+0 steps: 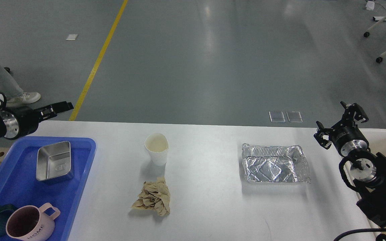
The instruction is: Tidy desktop
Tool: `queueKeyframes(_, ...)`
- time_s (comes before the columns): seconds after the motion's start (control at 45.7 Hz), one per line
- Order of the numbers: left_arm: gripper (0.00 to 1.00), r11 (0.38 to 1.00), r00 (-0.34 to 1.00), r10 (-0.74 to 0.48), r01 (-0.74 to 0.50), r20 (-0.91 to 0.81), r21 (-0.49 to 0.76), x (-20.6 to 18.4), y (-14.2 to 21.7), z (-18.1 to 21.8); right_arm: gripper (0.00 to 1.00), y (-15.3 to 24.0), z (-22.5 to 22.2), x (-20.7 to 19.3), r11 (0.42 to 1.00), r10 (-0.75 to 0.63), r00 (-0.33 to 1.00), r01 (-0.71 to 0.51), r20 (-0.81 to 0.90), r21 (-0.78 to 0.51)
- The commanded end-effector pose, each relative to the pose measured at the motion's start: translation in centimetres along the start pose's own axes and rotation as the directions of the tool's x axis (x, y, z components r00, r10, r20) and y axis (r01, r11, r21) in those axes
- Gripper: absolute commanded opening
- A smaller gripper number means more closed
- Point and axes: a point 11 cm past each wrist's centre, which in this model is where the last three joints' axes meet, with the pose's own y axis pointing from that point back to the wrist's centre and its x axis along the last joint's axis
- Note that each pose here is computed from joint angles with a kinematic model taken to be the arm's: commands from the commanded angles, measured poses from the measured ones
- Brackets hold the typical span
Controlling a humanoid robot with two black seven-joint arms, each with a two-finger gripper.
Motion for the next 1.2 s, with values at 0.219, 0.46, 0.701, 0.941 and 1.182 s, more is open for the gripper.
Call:
queueKeyframes(0.219, 0.89, 0.974, 0.989, 0.047, -0.015, 0.139, -0.224, 9.9, 3.4, 13.4, 1.0, 0.0, 0.0, -0.1, 1.0, -0.003, 1.0, 0.003, 0.0, 0.0)
queueKeyframes(0.46, 0.9, 0.913, 0.945, 0.17, -0.258, -0.279, -0.317, 15.7, 5.4, 14.7, 1.0, 0.0, 0.0, -0.1, 1.0, -0.003, 1.0, 0.003, 0.0, 0.0)
queueKeyframes(0.701, 0.9, 0.81, 0.689, 0.291, -0.547, -0.663, -0.213, 18.6, 3.7, 14.0, 1.0, -0.3, 0.0, -0.7, 1.0, -0.014, 1.0, 0.014, -0.01, -0.006)
queueKeyframes(0.941, 0.95, 0.696, 0.385, 0.098, -0.686, -0.918, -0.214, 14.9, -1.4, 11.3, 1.0, -0.4, -0.3, -0.8, 1.0, -0.016, 1.0, 0.016, -0.014, -0.005)
queueKeyframes(1.182, 0.95, 0.555, 0.136, -0.037, -0.821, -0.99, -0.133, 8.7, -3.8, 7.1, 1.0, -0.4, -1.3, -0.4, 1.0, -0.011, 1.0, 0.011, -0.028, 0.005)
